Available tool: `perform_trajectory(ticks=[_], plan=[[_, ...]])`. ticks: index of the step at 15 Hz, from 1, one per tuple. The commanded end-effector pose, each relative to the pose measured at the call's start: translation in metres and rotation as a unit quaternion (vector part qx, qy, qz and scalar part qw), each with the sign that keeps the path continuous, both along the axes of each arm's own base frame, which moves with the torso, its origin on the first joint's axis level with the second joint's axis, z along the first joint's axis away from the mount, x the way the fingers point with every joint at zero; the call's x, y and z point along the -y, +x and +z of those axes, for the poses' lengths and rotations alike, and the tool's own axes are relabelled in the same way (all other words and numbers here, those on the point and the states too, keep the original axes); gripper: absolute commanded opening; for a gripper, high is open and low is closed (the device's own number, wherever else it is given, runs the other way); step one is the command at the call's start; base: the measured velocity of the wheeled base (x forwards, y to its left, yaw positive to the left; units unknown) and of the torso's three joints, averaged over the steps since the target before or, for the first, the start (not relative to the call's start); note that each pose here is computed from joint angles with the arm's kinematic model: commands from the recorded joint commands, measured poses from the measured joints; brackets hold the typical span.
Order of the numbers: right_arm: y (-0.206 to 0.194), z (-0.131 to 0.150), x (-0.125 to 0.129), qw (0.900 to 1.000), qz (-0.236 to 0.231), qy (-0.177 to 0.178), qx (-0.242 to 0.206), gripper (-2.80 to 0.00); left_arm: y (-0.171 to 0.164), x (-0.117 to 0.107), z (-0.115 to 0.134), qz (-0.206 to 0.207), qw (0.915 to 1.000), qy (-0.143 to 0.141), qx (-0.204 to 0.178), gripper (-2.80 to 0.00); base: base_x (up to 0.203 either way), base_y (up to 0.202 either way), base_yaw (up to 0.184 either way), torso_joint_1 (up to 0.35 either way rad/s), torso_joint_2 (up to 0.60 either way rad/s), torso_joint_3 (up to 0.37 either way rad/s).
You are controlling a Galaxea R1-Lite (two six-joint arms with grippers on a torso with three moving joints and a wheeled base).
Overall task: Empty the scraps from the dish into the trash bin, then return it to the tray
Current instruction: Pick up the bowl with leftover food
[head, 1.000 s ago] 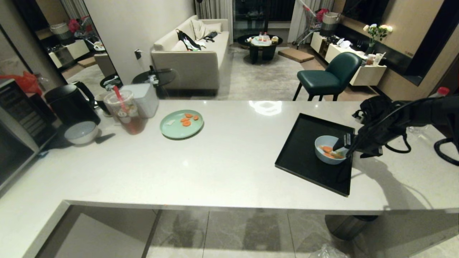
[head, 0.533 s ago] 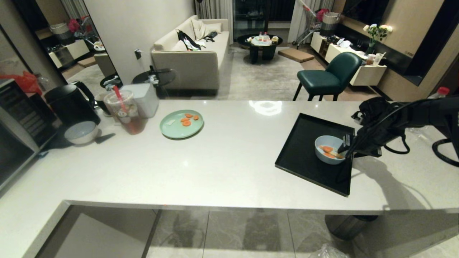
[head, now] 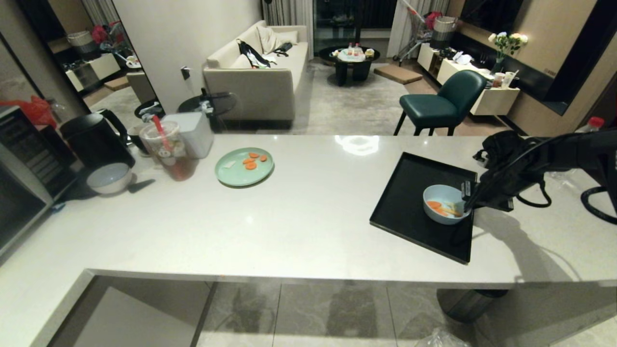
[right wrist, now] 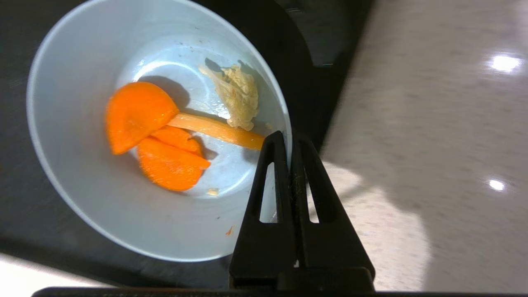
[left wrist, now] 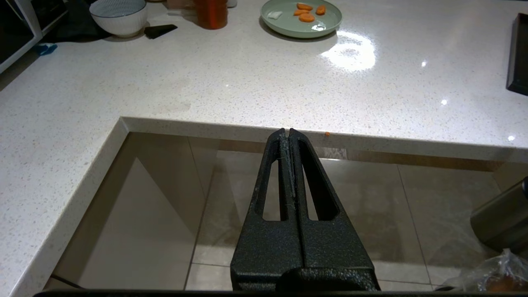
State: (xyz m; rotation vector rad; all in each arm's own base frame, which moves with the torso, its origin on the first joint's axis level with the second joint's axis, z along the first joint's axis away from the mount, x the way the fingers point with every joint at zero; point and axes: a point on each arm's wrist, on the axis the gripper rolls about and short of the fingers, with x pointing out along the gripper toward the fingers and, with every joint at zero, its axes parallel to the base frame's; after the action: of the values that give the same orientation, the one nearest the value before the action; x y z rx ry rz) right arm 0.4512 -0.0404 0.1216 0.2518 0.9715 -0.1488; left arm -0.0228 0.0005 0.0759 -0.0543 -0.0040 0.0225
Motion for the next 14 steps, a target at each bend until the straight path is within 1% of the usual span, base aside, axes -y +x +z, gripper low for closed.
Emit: perform_trajectory(ticks=[1,5,7,10,11,14], plan=[[-0.001,-0.001,0.001,1.000,-0.018,-0.021,-0.005,-2.80,0.000,0.000,0.000,0.000,1.0000,0.000,0.000,-2.80,0.000,0.000,0.000,0.000,0.00,0.000],[-0.003,0.005,0.001,1.000,-0.022,-0.020,0.000,-2.80,0.000,0.000,0.000,0.000,1.0000,0.000,0.000,-2.80,0.000,0.000,0.000,0.000,0.00,0.000],[-0.007,0.018,0.000,0.999,-0.028,-0.016,0.014,-2.80,0.000,0.000,0.000,0.000,1.0000,0.000,0.000,-2.80,0.000,0.000,0.000,0.000,0.00,0.000],[-0.020,0.048,-0.011,0.999,-0.017,-0.015,0.037,-2.80,0.000,0.000,0.000,0.000,1.0000,0.000,0.001,-2.80,0.000,0.000,0.000,0.000,0.00,0.000],[-0.027,0.056,-0.014,0.999,-0.012,-0.013,0.033,-2.80,0.000,0.000,0.000,0.000,1.0000,0.000,0.000,-2.80,0.000,0.000,0.000,0.000,0.00,0.000],[-0.048,0.076,-0.023,1.000,-0.005,0.009,0.029,-2.80,0.000,0.000,0.000,0.000,1.0000,0.000,0.000,-2.80,0.000,0.000,0.000,0.000,0.00,0.000]])
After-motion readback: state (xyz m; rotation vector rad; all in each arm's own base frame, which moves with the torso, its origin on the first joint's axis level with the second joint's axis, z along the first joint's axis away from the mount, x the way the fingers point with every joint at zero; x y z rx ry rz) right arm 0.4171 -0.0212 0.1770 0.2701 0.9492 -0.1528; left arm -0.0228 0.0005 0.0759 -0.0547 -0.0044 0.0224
